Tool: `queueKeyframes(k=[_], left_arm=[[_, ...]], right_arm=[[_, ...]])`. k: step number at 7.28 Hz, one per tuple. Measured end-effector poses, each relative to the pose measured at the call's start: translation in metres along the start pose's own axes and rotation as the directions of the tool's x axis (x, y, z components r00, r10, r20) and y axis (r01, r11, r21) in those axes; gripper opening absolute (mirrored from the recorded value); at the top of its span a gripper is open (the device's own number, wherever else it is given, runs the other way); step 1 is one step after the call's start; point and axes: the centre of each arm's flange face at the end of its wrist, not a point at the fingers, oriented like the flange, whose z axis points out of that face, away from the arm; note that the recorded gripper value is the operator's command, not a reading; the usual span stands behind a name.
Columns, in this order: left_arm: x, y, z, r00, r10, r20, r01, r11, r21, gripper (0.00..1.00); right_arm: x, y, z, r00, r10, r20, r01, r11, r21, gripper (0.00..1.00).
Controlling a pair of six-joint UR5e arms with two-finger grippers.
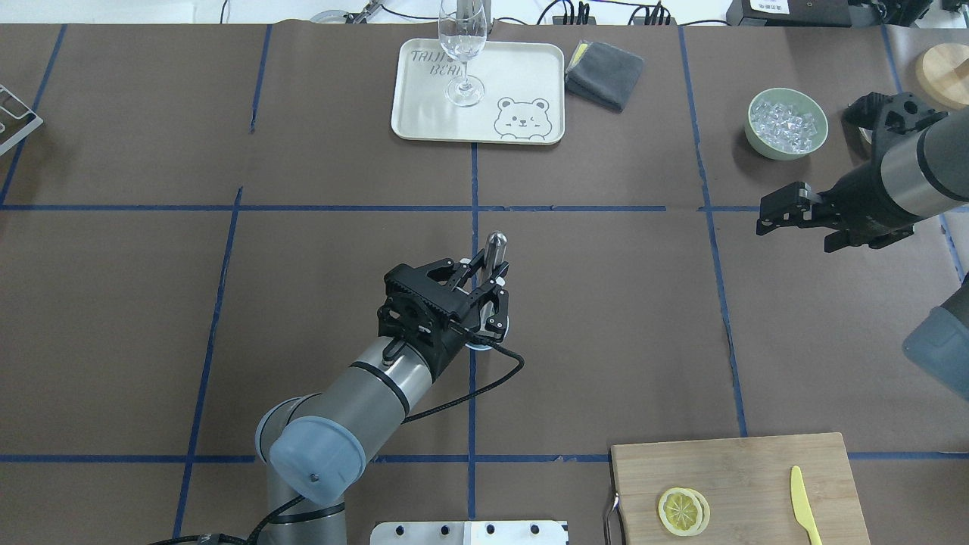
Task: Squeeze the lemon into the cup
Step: 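Press the muddler down into the cup onto the lemon slice with the left gripper, then lift the muddler out of the cup and carry it back with the left gripper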
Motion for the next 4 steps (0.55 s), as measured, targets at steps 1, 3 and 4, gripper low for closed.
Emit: queueKeyframes(k=[1, 3, 4], left_arm=[[0.002, -0.012, -0.005, 1.0, 0.023, -0.01, -0.022, 1.0, 0.017, 0.0], [0.006, -0.042, -0.016, 0.999, 0.036, -0.031, -0.034, 0.998, 0.062, 0.0], [0.008, -0.064, -0.02, 0.999, 0.027, -0.041, -0.023, 0.995, 0.092, 0.0]], right_arm=[[0.0, 0.0, 0.0, 1.0, 0.0, 0.0, 0.0, 1.0, 0.0, 1.0], [0.0, 0.0, 0.0, 1.0, 0.0, 0.0, 0.0, 1.0, 0.001, 1.0], [0.0, -0.001, 0.0, 1.0, 0.0, 0.0, 0.0, 1.0, 0.001, 1.0]])
